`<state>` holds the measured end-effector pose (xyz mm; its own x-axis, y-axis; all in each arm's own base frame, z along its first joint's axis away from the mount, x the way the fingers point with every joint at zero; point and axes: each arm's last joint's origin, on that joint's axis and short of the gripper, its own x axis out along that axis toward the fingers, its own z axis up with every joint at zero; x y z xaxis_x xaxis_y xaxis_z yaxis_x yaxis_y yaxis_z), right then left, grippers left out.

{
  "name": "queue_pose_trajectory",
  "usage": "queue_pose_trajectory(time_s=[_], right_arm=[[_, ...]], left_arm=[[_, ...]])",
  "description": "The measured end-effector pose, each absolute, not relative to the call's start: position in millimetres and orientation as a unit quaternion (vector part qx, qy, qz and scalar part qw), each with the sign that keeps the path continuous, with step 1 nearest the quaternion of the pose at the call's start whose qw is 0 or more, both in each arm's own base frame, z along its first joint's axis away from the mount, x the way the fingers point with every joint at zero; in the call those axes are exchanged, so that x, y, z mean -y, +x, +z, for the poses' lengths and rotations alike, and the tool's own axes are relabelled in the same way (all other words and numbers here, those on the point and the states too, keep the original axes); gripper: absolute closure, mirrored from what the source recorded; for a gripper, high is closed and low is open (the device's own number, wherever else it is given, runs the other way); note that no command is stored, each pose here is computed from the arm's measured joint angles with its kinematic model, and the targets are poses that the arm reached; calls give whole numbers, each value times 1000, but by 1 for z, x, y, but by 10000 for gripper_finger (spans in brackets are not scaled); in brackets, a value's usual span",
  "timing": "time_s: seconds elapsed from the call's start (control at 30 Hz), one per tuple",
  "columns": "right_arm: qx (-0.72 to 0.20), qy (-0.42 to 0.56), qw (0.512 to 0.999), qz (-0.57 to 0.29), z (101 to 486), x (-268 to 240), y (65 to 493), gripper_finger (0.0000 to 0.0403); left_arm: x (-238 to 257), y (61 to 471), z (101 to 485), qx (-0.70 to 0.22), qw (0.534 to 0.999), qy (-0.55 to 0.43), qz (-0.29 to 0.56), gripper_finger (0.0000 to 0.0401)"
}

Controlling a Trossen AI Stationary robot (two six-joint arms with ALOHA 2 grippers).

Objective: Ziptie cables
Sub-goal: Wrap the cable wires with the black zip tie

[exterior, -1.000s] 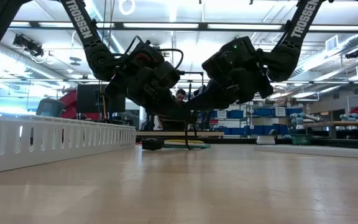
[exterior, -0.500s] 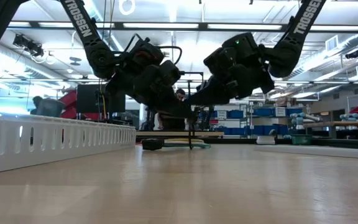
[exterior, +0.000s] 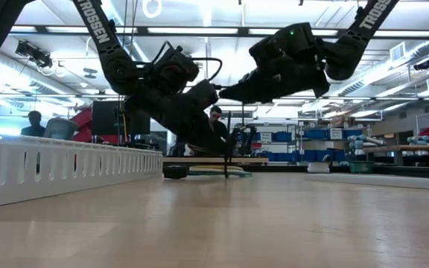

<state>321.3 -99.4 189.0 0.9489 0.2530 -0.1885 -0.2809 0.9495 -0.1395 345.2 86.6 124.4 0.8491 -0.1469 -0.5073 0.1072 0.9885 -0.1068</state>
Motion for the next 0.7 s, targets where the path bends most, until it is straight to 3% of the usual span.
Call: queue_pose_trajectory(time_s=[0.33, 0.53, 0.7], right_arm=[[-103, -64, 988, 93, 213, 111, 302, 403], [-204, -1, 975, 89, 205, 116, 282, 403], [-216, 6, 966, 141, 187, 96, 298, 403]], left_arm=[[-84, 345, 124, -271, 958, -38, -81, 385], [-81, 343, 125, -253, 948, -68, -182, 396], [-84, 340, 128, -233, 936, -93, -247, 397]])
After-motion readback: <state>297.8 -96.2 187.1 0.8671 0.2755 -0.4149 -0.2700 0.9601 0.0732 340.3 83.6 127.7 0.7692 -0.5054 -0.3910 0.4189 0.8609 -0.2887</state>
